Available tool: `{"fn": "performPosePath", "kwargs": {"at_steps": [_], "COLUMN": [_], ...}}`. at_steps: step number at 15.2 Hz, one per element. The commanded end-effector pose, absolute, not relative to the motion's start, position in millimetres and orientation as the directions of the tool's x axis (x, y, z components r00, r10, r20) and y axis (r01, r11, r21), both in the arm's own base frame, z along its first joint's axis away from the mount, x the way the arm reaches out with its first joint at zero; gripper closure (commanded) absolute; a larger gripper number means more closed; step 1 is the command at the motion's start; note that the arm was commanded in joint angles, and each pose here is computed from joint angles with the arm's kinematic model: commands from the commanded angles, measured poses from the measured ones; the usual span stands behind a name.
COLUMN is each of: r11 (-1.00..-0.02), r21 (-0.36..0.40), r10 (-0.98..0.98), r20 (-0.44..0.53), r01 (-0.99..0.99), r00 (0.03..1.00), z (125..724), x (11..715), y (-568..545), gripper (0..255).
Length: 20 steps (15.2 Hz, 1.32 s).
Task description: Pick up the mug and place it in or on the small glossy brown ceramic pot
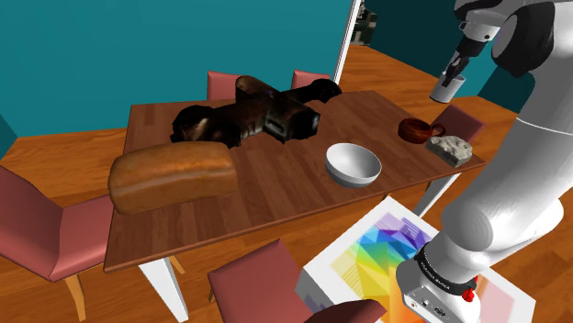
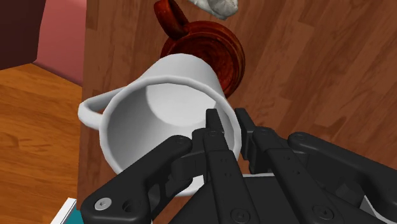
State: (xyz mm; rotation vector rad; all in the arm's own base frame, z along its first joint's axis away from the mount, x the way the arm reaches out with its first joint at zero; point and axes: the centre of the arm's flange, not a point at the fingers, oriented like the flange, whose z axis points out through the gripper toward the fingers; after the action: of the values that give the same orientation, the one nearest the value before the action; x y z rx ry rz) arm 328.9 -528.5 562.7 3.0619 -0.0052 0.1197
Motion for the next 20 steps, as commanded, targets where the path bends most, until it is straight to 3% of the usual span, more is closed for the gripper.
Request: {"fn": "performPosePath", "kwargs": {"at_steps": [1, 20], "r11": [-0.997, -0.997], "r21": [0.077, 0.077], "r10": [0.002, 0.002], "r20": [0.079, 0.079], "r01": [-0.004, -0.004], "r00": [0.997, 0.997], "z": [555.8, 460.9], "x": [328.1, 328.0], "y": [-536.4, -536.4], "gripper": [255, 255]}}
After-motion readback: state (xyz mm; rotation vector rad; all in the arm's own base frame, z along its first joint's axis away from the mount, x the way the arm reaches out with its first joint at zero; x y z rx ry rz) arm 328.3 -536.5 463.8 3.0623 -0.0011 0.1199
